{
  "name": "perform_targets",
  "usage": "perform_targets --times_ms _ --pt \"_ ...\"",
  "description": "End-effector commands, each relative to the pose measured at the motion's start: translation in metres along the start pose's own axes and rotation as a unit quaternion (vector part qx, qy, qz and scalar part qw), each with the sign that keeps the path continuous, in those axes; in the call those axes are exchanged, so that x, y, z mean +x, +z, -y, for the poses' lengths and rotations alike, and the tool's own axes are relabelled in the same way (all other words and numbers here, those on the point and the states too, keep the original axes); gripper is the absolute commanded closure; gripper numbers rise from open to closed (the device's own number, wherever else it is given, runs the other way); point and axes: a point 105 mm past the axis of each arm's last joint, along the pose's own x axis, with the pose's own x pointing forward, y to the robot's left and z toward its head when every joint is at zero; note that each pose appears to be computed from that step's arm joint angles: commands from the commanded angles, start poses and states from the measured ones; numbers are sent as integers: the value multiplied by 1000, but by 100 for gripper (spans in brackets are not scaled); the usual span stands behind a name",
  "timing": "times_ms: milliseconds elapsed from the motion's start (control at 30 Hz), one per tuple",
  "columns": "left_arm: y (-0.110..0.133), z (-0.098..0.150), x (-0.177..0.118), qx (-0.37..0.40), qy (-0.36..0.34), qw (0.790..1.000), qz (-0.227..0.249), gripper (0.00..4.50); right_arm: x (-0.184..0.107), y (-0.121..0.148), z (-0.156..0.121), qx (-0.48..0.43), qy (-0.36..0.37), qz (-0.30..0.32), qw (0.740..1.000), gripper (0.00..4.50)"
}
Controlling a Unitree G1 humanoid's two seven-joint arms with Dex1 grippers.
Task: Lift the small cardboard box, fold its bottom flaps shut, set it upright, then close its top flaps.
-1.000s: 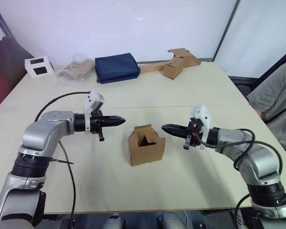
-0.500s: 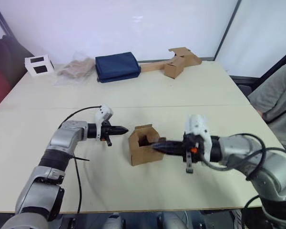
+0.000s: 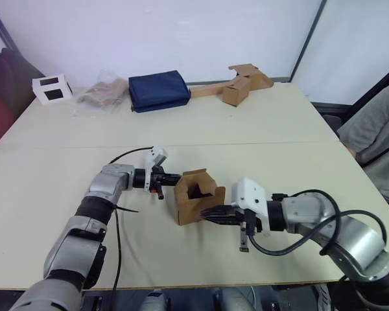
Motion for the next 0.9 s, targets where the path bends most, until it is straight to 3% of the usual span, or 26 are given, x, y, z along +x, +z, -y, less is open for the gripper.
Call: perform_targets --times_ms 33,900 --pt "11 4 -2 10 -14 1000 12 444 3 7 7 -26 -5 12 1000 450" --pt "11 17 5 9 -32 999 22 444 21 3 21 -9 -4 26 1000 450"
